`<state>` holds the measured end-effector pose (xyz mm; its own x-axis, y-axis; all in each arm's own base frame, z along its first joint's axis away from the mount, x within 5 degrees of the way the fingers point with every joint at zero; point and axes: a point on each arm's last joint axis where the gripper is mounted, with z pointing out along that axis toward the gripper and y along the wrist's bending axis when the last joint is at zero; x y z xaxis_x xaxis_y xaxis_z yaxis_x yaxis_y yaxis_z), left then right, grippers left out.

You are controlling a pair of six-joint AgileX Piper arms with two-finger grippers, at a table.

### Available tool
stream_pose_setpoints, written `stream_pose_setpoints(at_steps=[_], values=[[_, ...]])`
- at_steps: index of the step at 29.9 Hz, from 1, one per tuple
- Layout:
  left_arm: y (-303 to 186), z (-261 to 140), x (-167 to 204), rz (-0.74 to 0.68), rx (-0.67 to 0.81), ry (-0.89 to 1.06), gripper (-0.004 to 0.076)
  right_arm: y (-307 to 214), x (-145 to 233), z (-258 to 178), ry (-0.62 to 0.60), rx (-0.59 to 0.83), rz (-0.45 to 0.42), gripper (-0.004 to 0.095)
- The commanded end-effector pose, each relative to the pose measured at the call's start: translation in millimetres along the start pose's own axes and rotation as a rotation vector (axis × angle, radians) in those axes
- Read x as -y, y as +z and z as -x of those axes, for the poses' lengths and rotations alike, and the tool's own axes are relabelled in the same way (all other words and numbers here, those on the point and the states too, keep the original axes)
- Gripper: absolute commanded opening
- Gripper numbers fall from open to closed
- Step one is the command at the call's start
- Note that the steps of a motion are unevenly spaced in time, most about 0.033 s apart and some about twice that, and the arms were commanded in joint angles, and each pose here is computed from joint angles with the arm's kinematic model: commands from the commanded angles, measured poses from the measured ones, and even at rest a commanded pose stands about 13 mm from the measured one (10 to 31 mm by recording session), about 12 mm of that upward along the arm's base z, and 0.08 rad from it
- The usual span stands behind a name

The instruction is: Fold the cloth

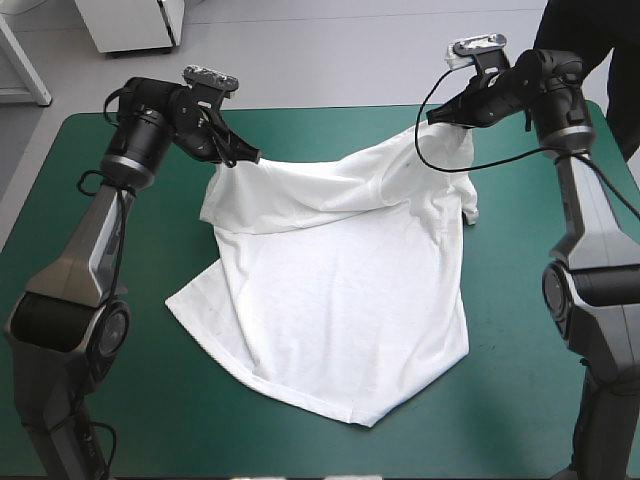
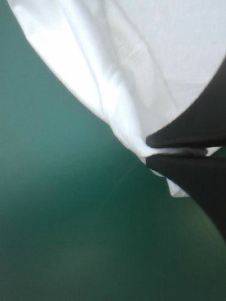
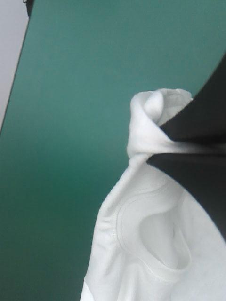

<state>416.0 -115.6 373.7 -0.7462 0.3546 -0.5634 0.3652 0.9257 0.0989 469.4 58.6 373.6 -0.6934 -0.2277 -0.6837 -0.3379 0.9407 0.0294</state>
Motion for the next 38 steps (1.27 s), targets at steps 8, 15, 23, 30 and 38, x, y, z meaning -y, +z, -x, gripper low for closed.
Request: stream_pose_setpoints(at_steps=[8, 15, 23, 30, 38], values=[[31.0, 17.4, -0.6, 0.007, 0.140, 0.008, -0.0022, 49.8, 5.3, -4.9, -0.011, -0.006, 0.047, -0.0003], [47.9, 16.4, 1.6, -0.014, 0.125, -0.002, -0.0015, 47.9, 13.2, -7.6, 0.049, -0.004, 0.126, 0.0002], [47.8, 9.2, 8.2, -0.086, 0.047, 0.039, 0.0413, 35.5, 45.0, -19.9, 0.145, -0.045, 0.225, 0.0451], [13.7, 2.9, 6.0, -0.079, -0.006, 0.050, 0.0547, -11.9, 66.5, -13.3, 0.216, 0.060, 0.242, 0.0606], [-69.8, -21.8, 2.1, -0.052, 0.005, 0.038, 0.0547, -49.6, 44.0, -62.3, 0.241, -0.109, 0.223, 0.0605]])
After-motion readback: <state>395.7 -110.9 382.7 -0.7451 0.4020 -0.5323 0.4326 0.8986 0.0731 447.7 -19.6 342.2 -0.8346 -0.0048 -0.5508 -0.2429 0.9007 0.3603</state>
